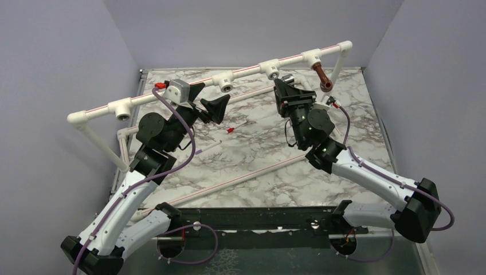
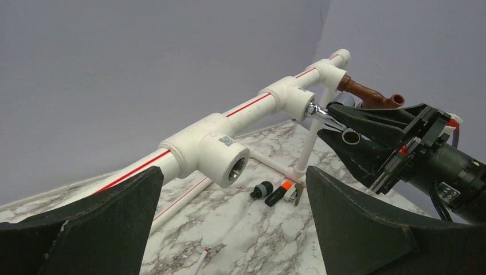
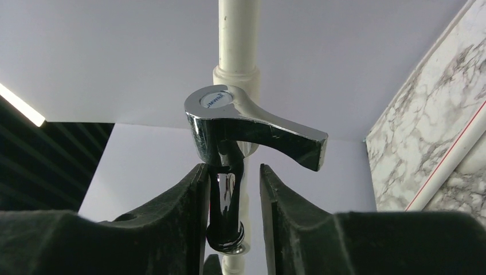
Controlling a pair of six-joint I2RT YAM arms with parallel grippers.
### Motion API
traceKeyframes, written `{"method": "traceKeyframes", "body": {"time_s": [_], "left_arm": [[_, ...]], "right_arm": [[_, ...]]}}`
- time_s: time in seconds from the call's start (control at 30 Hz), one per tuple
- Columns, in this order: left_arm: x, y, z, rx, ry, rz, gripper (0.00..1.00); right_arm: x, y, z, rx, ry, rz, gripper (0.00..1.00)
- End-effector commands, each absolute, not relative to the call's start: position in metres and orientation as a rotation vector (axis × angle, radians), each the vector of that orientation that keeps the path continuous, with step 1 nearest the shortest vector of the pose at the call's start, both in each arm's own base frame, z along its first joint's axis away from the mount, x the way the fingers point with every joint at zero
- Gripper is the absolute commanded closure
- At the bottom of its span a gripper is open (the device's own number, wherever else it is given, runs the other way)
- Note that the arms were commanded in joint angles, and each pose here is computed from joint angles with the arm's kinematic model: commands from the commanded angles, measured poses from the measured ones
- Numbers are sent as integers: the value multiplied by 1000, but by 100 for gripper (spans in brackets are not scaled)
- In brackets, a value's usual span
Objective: Install the water faucets
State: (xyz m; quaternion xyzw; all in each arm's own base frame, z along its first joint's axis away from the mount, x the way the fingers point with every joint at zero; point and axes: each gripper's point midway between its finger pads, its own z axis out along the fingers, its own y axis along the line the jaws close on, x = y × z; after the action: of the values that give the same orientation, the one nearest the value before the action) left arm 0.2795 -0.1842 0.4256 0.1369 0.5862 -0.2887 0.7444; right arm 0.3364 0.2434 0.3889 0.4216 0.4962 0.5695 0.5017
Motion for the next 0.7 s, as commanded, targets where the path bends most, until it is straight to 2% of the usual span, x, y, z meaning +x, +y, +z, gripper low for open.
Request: {"method": "traceKeyframes", "body": {"time_s": [0.0,0.1,0.23,0.5,0.67], "left_arm": [[278,-186,428,298,1268,-644,4],[279,-187,427,298,1269,-644,4],[279,-187,427,299,1271,-644,4],[280,-188,426,300,1275,-646,4],[279,-188,426,300,1274,-646,4]], "right_arm": [[331,262,346,948,1393,1299,57],[328,258,345,927,1413,1270,46],[320,248,351,883,1413,1231,39],[299,232,365,689,1471,1116,33],[286,225,381,508,1492,1027,33]]}}
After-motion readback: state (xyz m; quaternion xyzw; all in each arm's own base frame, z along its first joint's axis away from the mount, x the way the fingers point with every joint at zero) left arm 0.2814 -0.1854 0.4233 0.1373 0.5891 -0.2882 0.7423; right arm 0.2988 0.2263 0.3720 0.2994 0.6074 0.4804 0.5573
